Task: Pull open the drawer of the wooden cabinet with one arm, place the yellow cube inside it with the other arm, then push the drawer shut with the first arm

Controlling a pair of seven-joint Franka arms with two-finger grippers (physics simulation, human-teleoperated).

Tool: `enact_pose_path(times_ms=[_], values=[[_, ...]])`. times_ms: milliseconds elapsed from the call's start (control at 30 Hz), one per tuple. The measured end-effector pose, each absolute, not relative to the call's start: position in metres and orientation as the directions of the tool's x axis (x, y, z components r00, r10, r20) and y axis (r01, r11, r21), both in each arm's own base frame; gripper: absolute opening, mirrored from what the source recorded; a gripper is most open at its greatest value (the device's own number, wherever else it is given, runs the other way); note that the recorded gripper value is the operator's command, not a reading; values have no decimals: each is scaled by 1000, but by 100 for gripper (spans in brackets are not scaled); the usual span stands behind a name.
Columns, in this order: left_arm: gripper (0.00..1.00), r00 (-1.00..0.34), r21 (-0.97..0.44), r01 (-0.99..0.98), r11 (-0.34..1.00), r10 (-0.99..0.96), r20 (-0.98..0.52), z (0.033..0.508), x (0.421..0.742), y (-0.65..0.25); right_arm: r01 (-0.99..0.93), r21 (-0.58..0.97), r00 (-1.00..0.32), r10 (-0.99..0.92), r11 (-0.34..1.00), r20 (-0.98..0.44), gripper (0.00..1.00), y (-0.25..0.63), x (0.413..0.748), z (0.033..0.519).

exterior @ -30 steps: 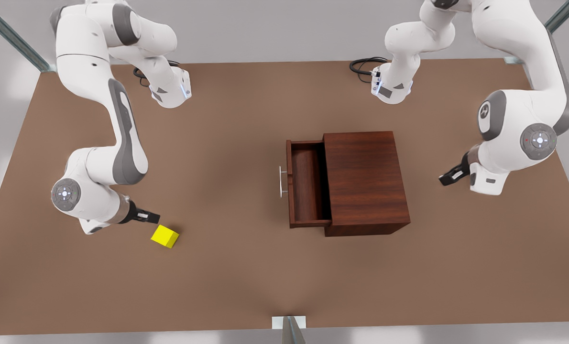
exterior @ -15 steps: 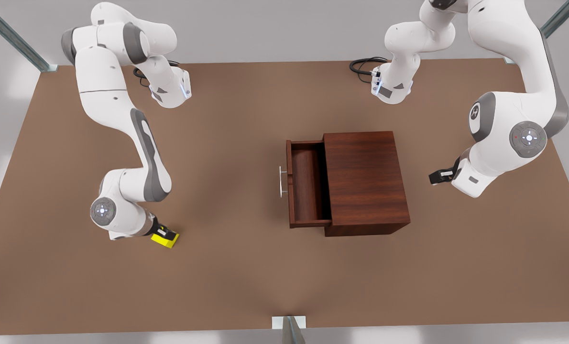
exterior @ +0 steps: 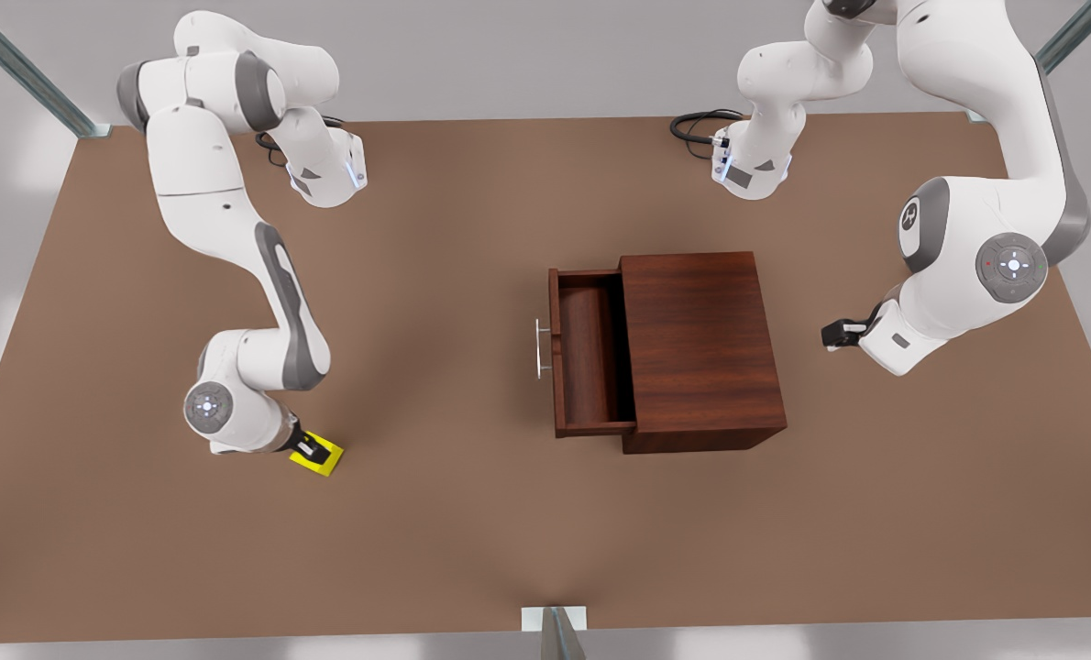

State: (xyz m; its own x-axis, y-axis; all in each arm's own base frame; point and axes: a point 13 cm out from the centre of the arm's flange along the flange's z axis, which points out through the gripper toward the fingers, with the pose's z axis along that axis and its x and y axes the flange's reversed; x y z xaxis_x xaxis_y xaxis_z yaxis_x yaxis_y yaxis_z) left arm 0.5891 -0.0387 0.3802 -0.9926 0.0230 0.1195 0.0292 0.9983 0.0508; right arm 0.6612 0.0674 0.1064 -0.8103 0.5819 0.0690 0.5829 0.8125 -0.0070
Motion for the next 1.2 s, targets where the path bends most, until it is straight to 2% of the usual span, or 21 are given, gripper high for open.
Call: enact_pose_path(times_ms=[833, 867, 900, 967, 1000, 1067, 1200], values=[[100, -986, 41, 118, 992, 112, 123, 380, 589, -38, 563, -25, -825, 564, 826, 40, 100, 76, 662, 48], [100, -986, 41, 120, 992, 114, 123, 380, 589, -38, 565, -21, -824, 565, 825, 39, 92, 75, 662, 48], [100, -986, 41, 121, 992, 115, 123, 380, 589, -38, 566, -18, -823, 566, 824, 37, 76, 75, 663, 48], [100, -985, 41, 124, 991, 118, 123, 380, 589, -38, 567, -13, -823, 567, 824, 35, 62, 75, 664, 48], [100, -985, 41, 125, 991, 119, 123, 380, 589, -38, 567, -10, -823, 567, 824, 34, 63, 75, 665, 48], [100, -985, 40, 128, 991, 122, 124, 380, 589, -38, 566, -3, -824, 566, 824, 31, 52, 76, 667, 49], [100, -984, 40, 132, 990, 126, 124, 380, 589, -38, 561, 20, -828, 560, 828, 18, 51, 79, 673, 68]])
